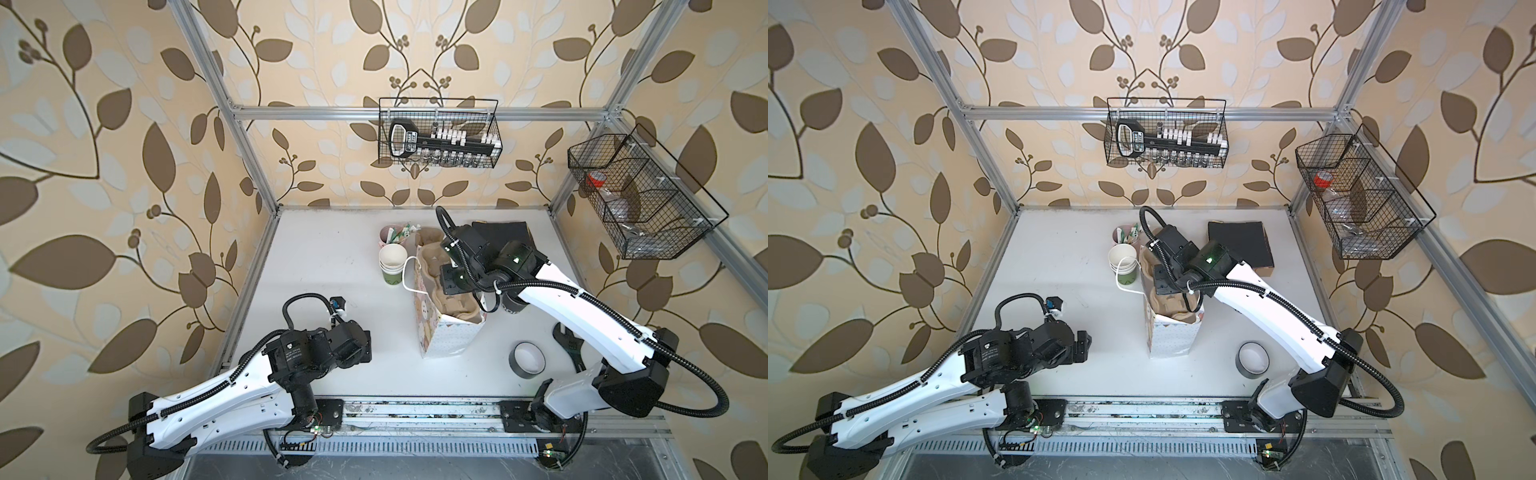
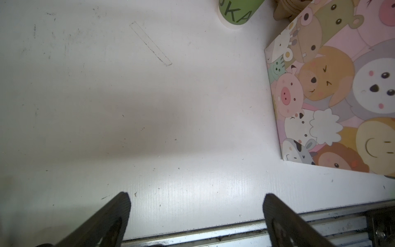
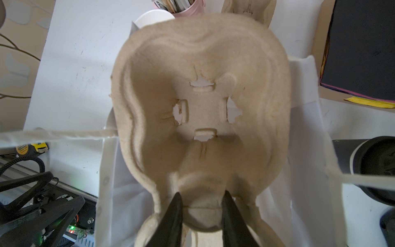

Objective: Pack the takeout coffee

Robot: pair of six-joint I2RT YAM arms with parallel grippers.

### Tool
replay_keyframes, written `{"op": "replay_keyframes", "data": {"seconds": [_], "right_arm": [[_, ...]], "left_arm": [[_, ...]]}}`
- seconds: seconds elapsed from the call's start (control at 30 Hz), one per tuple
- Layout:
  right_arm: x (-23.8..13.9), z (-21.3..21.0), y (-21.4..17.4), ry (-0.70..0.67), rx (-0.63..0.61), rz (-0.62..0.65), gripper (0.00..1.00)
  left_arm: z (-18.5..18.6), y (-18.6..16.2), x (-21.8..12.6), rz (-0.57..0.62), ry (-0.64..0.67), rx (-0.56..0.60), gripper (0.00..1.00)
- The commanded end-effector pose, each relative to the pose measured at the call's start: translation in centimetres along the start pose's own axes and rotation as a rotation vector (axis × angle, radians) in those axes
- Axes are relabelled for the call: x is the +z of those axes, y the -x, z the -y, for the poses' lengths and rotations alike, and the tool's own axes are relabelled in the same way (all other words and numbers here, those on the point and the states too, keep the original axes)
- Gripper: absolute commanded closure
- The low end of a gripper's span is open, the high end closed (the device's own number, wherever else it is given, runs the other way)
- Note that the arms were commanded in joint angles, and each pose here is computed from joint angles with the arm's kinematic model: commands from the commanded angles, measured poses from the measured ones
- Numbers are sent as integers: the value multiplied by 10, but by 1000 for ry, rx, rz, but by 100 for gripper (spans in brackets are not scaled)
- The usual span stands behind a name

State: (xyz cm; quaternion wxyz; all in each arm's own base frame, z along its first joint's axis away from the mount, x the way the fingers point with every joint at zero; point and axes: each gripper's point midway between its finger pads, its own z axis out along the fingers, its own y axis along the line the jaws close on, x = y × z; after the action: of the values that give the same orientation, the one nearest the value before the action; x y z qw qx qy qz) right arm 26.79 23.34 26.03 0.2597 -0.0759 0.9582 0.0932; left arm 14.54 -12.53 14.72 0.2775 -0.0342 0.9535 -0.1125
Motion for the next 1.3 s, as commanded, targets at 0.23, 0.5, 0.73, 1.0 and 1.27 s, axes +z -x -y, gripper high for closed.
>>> {"op": "replay_keyframes", "data": {"seconds": [0.23, 0.5, 0.73, 1.0, 1.27], "right_arm": [[2, 1, 3, -9, 6, -34, 71], [-5, -6, 15, 8, 13, -20, 71], [4, -6, 15, 7, 25, -37, 70], [-6, -14, 30, 46, 48, -21, 70], [-5, -18, 33, 60, 55, -28, 70]], "left_arm": [[-4, 4, 4, 22, 22, 9, 1], [-2, 4, 4, 20, 17, 14, 1], [-2, 3, 4, 19, 13, 13, 1], [-2, 3, 4, 20, 13, 14, 1], [-2, 3, 4, 20, 12, 14, 1]]}}
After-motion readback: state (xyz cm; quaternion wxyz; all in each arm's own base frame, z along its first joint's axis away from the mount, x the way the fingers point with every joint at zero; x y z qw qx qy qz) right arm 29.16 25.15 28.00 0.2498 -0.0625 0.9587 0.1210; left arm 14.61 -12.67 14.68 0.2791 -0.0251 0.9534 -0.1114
